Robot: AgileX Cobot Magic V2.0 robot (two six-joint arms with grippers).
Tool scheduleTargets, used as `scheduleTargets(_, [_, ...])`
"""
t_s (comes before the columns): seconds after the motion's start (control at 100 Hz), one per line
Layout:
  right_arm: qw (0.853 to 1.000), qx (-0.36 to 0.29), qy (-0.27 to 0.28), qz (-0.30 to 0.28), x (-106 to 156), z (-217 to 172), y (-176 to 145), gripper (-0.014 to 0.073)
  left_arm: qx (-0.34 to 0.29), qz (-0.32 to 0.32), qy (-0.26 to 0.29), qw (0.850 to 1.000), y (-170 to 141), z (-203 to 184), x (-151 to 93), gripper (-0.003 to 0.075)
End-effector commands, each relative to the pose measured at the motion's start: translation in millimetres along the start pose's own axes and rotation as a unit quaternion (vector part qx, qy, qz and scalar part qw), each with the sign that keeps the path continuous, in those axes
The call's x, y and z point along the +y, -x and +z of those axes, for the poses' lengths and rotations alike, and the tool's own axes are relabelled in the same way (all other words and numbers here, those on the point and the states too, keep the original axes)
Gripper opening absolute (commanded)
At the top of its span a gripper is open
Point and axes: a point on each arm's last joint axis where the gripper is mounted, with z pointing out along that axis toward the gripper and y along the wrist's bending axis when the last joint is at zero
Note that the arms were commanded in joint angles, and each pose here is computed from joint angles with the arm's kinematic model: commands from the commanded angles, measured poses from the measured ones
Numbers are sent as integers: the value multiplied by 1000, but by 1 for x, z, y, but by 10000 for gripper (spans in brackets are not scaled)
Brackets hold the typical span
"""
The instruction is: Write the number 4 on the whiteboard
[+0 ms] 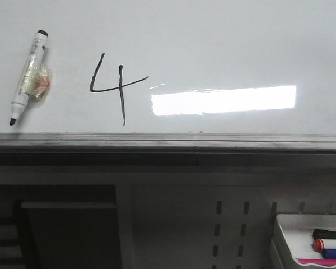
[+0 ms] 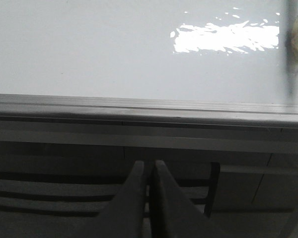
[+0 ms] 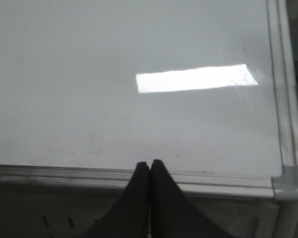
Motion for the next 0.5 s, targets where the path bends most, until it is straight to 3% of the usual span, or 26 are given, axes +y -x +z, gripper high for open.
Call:
scheduleTargets(0.0, [999,-47,-17,4,-2,-5,1,-64,-20,-5,-1,1000,-6,2,0,-20])
scheduleTargets(0.49, [996,78,-33,10,-4,-16,-26,-64,-20,-6,-1,1000,-6,2,0,-20])
